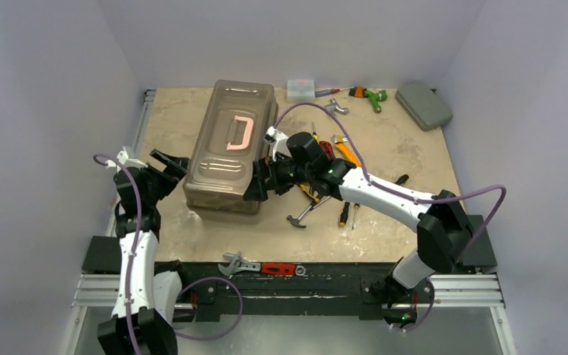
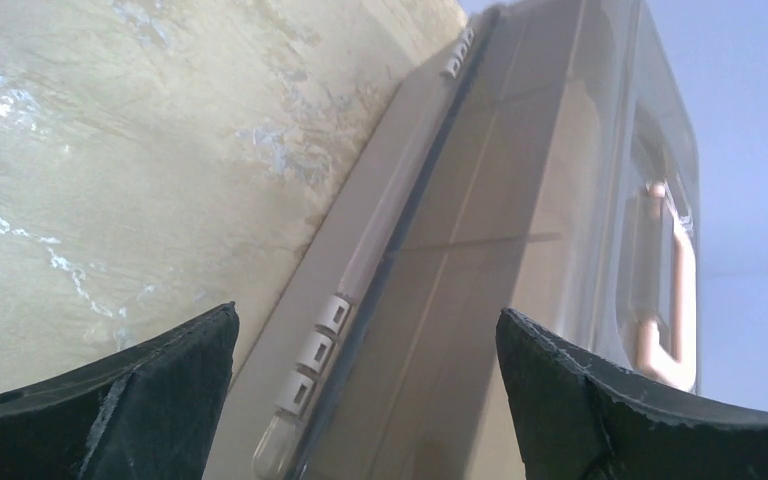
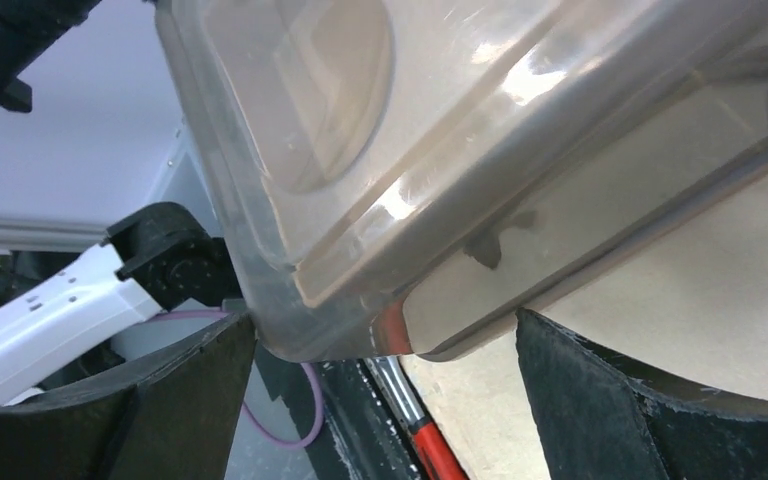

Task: Pack the tool kit

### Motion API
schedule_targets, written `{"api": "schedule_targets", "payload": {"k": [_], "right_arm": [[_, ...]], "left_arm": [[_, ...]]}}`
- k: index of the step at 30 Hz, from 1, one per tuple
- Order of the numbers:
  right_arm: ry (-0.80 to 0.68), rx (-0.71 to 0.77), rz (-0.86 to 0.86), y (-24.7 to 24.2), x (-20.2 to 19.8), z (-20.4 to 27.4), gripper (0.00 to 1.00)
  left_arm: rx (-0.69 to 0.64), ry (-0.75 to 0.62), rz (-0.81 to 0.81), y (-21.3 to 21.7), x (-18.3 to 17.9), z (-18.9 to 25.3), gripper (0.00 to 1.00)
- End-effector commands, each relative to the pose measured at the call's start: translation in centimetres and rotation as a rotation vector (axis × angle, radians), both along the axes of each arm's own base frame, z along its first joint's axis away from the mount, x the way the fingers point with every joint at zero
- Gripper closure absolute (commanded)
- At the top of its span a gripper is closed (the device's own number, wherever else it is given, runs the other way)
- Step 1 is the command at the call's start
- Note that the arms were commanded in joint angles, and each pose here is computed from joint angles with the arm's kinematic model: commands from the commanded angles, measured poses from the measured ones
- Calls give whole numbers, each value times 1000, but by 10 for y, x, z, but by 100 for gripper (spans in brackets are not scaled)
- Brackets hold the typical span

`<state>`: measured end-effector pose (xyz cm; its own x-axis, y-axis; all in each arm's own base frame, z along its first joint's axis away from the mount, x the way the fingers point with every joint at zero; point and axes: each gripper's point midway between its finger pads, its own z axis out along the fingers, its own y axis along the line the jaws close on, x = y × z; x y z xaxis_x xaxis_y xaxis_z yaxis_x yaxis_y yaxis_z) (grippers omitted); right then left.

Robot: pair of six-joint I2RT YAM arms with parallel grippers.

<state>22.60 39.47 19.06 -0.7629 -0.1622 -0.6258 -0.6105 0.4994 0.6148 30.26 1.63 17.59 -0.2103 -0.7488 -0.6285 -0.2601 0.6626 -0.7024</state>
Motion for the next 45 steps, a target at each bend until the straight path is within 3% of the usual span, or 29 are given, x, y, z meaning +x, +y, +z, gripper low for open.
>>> {"api": "schedule_targets", "payload": {"k": [1, 5, 11, 21, 27, 35, 37, 39, 42, 45], "right_arm": [[-63, 129, -190, -33, 56, 52, 4], [-11, 308, -262, -62, 82, 59, 3], [6, 426, -288, -81, 113, 61, 2], [116, 654, -303, -78, 150, 47, 2], [144, 667, -320, -72, 165, 22, 3], [208, 632, -353, -65, 182, -19, 4], [222, 642, -347, -62, 184, -26, 5], [242, 660, -334, -59, 184, -30, 5], [276, 672, -318, -52, 184, -36, 6], [290, 667, -295, -43, 183, -41, 6]], "left_arm": [[105, 11, -118, -18, -3, 38, 4], [151, -23, -196, -32, 0, 68, 3], [195, -21, -296, -52, 10, 100, 1], [244, 165, -425, -84, 59, 83, 0], [275, 279, -445, -82, 90, 62, 0], [369, 433, -377, -56, 104, 26, 0], [324, 456, -423, -62, 104, 10, 0], [197, 468, -482, -67, 101, -13, 1], [-51, 406, -527, -71, 103, -36, 16], [-127, 403, -508, -63, 100, -58, 30]]}}
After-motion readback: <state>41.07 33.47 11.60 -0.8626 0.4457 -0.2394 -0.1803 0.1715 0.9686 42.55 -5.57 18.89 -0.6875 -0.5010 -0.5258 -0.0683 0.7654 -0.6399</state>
